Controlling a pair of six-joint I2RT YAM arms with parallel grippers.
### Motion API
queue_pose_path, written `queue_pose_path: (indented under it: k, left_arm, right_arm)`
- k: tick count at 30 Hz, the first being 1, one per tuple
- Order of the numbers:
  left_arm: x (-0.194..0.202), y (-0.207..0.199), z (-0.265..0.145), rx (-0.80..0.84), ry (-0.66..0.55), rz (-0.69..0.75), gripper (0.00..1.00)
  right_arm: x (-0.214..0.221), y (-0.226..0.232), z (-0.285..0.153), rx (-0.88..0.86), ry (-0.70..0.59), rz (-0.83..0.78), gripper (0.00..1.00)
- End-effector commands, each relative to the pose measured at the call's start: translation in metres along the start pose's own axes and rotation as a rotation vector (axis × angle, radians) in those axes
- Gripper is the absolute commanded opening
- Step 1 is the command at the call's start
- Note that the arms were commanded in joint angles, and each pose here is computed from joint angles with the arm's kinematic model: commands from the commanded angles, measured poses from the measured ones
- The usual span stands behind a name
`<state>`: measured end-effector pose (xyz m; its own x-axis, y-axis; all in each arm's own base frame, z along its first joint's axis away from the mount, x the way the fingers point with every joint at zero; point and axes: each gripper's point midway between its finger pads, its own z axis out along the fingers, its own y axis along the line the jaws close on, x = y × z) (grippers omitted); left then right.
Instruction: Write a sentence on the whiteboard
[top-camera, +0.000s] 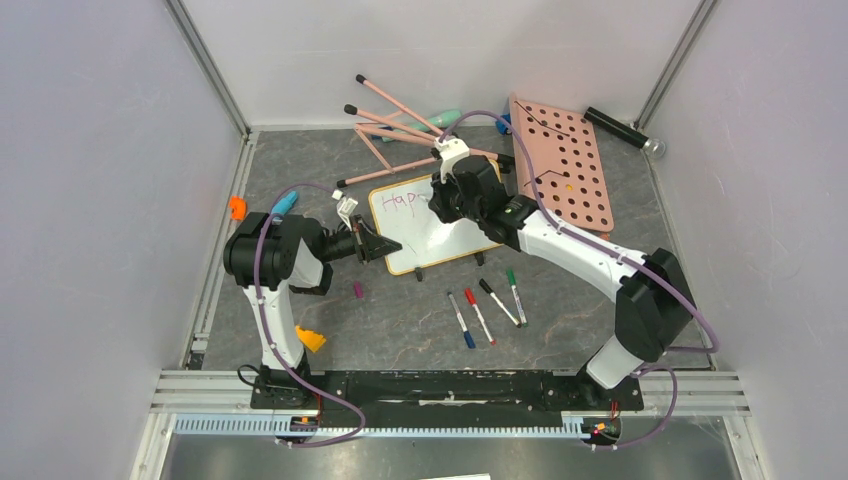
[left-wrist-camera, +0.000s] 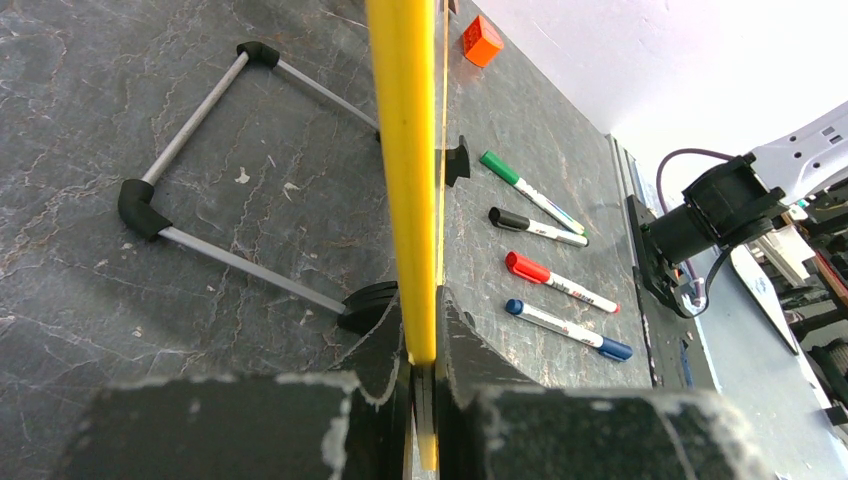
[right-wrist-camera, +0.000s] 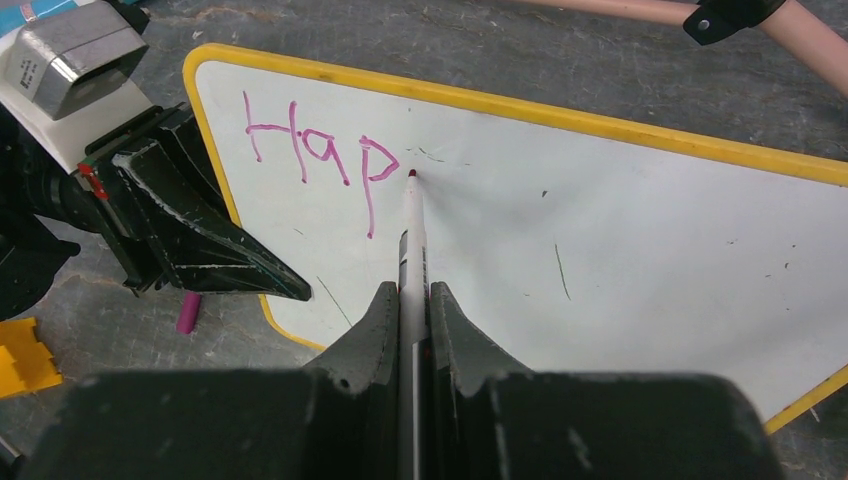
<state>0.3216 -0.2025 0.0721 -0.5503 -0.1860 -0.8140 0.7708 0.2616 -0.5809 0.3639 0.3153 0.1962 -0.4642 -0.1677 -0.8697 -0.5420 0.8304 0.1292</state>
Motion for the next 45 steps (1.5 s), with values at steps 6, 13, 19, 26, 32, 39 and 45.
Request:
queue_pose_path:
  k: [6,13,19,26,32,39,45]
  left_arm:
    - [0.004,0.011,0.0,-0.024,-0.014,0.183,0.08]
    - [0.004,0.012,0.0,-0.025,-0.015,0.185,0.08]
    - [0.003,0.012,0.0,-0.026,-0.016,0.185,0.08]
    - [0.004,0.012,0.0,-0.026,-0.015,0.187,0.08]
    - [0.004,0.012,0.0,-0.026,-0.016,0.187,0.08]
    - [0.004,0.012,0.0,-0.026,-0.015,0.186,0.08]
    - [0.004,0.012,0.0,-0.027,-0.015,0.186,0.08]
  right_arm:
    - [-0.026,-0.004,0.004,0.023,-0.061,0.0,0.0]
    - [-0.005,-0.007,0.001,0.026,-0.021,-0.002,0.0]
    - [0.016,-0.008,-0.003,0.016,0.016,0.007,0.0]
    - [0.031,-0.005,-0.006,-0.009,0.037,0.021,0.0]
    - [0.022,-0.001,-0.009,-0.021,0.018,0.022,0.0]
    - [-0.012,0.006,-0.016,-0.044,-0.046,0.015,0.0]
    - [-0.029,0.007,-0.017,-0.04,-0.079,0.009,0.0]
